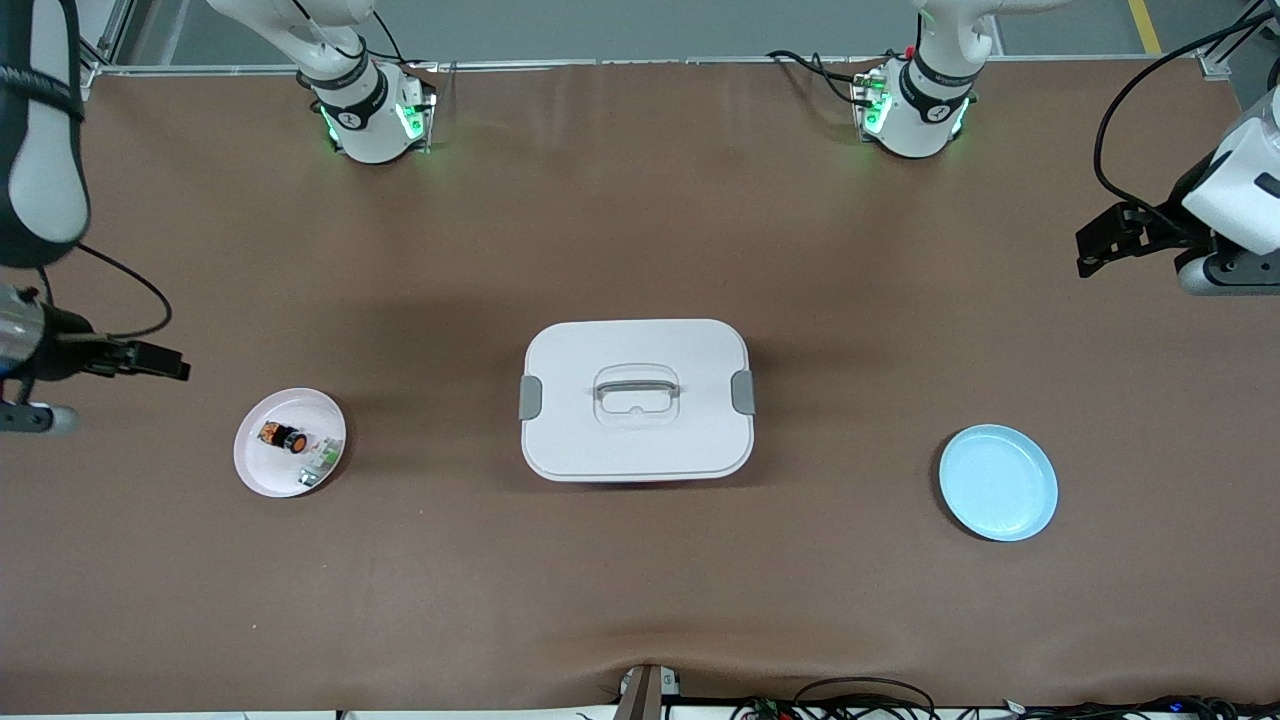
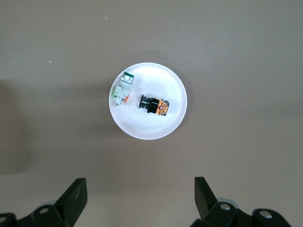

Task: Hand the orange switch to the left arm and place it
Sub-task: 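Move the right gripper down over the orange switch on the white plate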

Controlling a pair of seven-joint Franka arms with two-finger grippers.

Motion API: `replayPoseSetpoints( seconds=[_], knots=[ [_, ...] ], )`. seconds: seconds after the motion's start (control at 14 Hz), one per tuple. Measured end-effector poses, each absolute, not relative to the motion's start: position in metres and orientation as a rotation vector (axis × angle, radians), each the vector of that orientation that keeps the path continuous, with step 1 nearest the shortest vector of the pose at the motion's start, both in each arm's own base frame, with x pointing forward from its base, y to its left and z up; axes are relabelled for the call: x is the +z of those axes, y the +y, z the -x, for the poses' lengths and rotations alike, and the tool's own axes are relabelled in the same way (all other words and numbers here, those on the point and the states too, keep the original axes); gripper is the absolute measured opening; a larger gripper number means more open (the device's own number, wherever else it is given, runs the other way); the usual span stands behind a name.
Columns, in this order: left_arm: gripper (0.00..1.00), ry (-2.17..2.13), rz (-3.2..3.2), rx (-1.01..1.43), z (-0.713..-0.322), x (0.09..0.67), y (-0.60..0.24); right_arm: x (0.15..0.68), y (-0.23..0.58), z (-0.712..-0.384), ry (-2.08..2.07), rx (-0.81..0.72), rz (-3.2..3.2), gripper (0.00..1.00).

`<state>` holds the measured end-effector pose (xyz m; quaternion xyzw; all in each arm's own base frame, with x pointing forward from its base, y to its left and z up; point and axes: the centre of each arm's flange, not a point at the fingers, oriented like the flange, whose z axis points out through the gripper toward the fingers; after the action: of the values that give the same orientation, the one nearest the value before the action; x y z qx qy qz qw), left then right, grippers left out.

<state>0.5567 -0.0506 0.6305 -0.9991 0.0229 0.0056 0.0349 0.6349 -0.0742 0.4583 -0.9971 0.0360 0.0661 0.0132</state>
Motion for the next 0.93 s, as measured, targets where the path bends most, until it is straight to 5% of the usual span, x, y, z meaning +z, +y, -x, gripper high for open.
replayPoseSetpoints(
  seconds=[0.64,0.93],
  knots=[
    [1.0,0.07,3.067,0.023,-0.557,0.629,-0.05,0.329,-0.097,-0.659,0.548,0.354,3.051,1.0],
    [1.0,0.07,3.067,0.023,-0.557,0.629,-0.05,0.299,-0.097,-0.664,0.597,0.298,3.043,1.0]
  ],
)
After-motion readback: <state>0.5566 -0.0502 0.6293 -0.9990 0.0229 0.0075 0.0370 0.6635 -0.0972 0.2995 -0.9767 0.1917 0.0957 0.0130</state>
